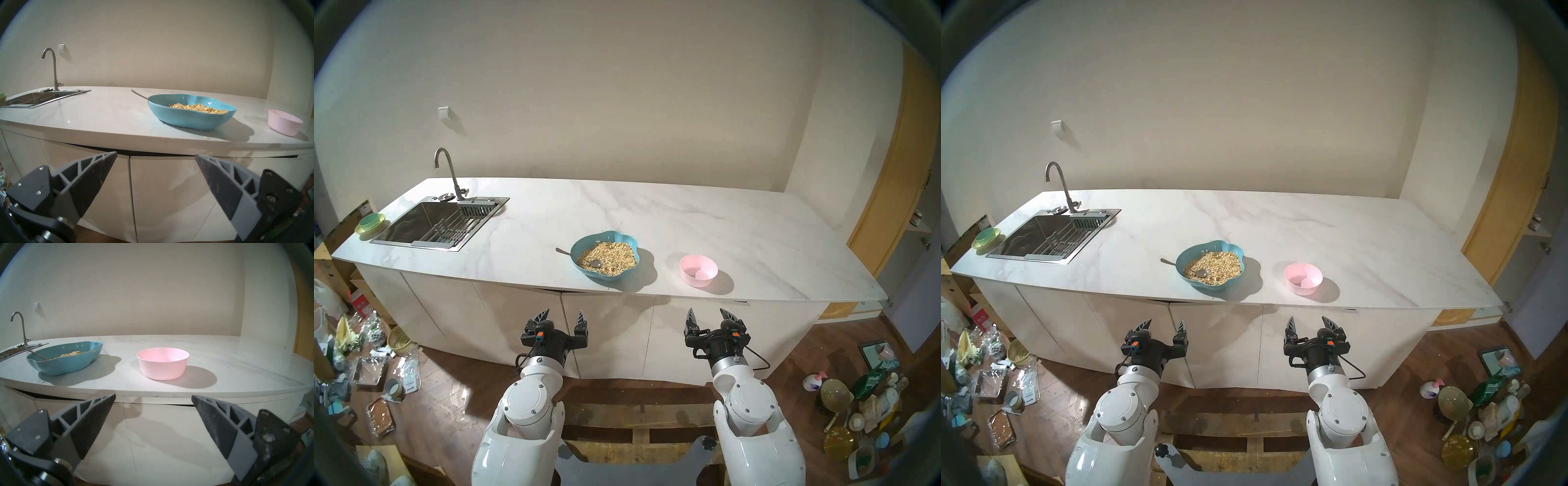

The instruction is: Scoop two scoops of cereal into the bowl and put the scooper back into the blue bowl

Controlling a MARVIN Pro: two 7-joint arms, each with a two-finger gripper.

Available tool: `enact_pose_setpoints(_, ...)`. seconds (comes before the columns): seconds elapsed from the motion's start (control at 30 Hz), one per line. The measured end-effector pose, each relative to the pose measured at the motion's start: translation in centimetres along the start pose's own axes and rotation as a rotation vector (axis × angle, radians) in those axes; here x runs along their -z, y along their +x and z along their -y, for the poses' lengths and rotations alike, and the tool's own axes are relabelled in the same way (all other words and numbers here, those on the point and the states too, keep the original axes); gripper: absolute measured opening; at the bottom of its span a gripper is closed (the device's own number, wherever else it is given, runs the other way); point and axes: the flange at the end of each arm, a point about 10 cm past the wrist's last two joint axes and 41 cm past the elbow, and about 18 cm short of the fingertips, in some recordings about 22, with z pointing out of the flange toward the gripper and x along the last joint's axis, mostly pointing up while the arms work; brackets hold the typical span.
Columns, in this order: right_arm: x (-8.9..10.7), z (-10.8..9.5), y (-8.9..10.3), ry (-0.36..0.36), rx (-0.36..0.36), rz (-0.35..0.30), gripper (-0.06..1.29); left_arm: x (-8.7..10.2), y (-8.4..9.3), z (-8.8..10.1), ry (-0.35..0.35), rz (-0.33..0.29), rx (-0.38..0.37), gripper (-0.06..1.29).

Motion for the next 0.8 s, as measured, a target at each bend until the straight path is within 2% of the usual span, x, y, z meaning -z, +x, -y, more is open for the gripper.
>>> enact_pose_setpoints(0.2, 0.0, 0.0, -0.1, 0.000, 0.000, 0.001, 1.21, 0.0, 0.1, 0.0, -0.001, -0.003, 0.001, 1.24)
enact_pose_setpoints(0.37, 0.0, 0.0, -0.1, 0.000, 0.001, 0.003, 1.21, -0.3, 1.6, 0.4, 0.007, -0.037, 0.058, 1.24)
enact_pose_setpoints(0.47, 0.0, 0.0, -0.1, 0.000, 0.001, 0.004, 1.21, -0.7, 2.7, 1.5, 0.022, -0.056, 0.173, 1.24)
enact_pose_setpoints(0.57, 0.0, 0.0, -0.2, 0.000, 0.001, 0.004, 1.21, -1.0, 3.4, 2.4, 0.025, -0.063, 0.257, 1.24)
enact_pose_setpoints(0.63, 0.0, 0.0, -0.2, 0.000, 0.001, 0.004, 1.21, -1.4, 3.8, 2.9, 0.019, -0.051, 0.340, 1.24)
enact_pose_setpoints(0.8, 0.0, 0.0, -0.2, 0.000, 0.001, 0.005, 1.21, -2.8, 4.9, 4.3, 0.007, -0.015, 0.493, 1.24)
